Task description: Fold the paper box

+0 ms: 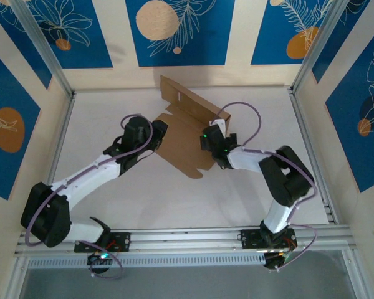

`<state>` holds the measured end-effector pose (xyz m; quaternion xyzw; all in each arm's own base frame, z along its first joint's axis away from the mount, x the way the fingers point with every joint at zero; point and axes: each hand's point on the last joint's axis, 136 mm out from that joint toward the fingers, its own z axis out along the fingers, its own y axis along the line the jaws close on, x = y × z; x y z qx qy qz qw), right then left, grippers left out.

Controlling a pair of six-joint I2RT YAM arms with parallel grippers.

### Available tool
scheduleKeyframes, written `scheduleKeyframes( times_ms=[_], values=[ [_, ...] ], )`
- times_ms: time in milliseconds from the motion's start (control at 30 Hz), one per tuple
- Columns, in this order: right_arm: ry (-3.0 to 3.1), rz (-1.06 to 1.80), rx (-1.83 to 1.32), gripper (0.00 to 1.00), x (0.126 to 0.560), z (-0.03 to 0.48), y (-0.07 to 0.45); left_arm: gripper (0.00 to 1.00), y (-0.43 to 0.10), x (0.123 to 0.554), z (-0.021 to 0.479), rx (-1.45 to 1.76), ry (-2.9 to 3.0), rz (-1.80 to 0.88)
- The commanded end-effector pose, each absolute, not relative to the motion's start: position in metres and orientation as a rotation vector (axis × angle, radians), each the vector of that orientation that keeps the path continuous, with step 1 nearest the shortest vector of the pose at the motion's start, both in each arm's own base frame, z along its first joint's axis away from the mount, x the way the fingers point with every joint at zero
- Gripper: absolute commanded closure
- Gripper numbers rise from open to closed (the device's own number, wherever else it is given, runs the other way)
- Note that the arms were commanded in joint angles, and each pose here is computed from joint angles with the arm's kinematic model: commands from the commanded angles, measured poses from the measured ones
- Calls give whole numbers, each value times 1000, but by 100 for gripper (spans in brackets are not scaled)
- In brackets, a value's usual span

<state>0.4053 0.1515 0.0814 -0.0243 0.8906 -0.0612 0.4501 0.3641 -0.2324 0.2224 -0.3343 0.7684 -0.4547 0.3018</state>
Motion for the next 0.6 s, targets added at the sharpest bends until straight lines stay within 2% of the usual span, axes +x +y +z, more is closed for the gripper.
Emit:
scheduleKeyframes(
  times_ms=[0,67,200,367,567],
  values=[
    [2123,8,-63,3,413,106,152,74,-227,358,234,-778,2071,-1156],
    [2120,5,-54,11,418,109,148,74,-225,357,235,-762,2063,-1154],
    [2149,-20,36,44,432,109,135,73,-219,357,241,-749,2050,-1143],
    [2174,-60,58,53,444,102,134,72,-210,357,249,-757,2030,-1117],
    [2154,-88,-23,71,451,102,139,68,-199,358,253,-753,2027,-1051]
  ],
)
